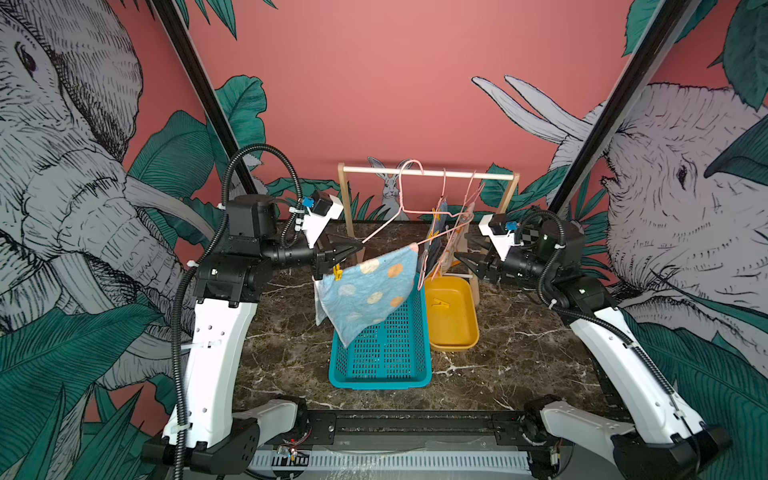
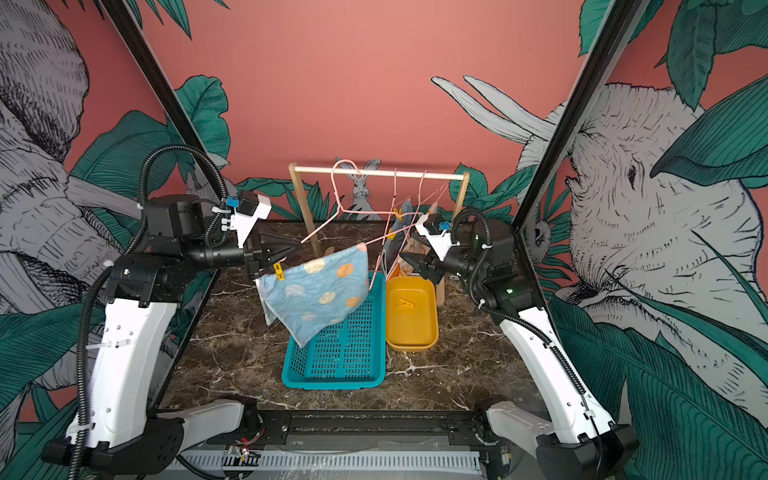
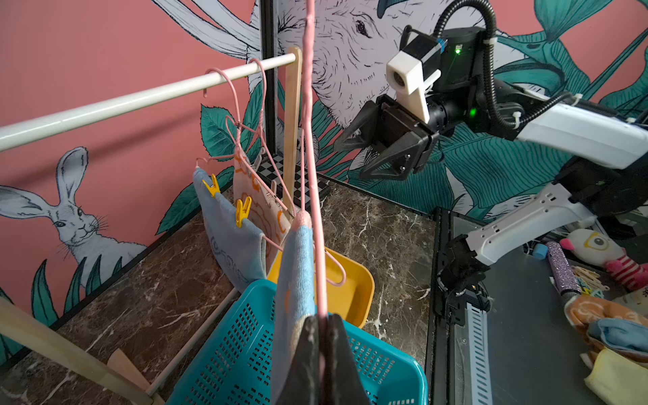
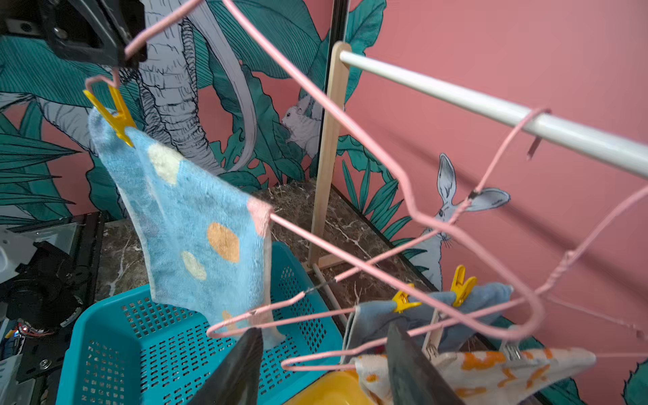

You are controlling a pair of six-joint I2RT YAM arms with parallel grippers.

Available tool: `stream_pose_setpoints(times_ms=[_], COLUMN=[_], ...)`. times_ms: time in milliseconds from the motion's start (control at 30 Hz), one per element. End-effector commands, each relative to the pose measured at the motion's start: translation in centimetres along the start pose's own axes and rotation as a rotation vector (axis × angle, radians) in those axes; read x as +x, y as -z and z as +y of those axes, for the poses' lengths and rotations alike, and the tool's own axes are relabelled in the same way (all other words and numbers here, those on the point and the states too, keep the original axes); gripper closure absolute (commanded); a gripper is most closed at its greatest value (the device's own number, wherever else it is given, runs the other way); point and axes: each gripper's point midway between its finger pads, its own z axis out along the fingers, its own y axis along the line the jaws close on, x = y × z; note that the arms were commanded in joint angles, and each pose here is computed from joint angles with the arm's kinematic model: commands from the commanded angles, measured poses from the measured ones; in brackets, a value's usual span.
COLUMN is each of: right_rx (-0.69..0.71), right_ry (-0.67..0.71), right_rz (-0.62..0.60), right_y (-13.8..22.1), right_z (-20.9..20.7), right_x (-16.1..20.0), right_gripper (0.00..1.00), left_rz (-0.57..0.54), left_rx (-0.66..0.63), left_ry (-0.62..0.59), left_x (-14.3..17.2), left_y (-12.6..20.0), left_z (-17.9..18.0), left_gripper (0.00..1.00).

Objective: Remove the clothespins securing towels to the hanger
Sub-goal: Place the clothespin in the storage box, then adjust the hanger.

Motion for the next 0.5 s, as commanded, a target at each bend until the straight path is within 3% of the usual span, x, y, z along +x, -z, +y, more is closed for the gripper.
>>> stream_pose_setpoints(times_ms=[0,467], right_rx=[-0.083,-0.183], right_ry=[0.063,0.107], right_rz=[-0.033,-0.032], right_y=[0.3,-2.0], right_z=[1.0,0.9], right_x=[-2.0,-4.0], right_gripper=[0.43,0.4], left_rz=[-0.022,-0.03], left_rx=[0.065,0.147], left_ry=[-0.045,-0.016], left_x=[-0.8,-0.5], left_y=[0.3,-0.4], left_z=[-1.5,-1.7], left_gripper=[1.0,1.0])
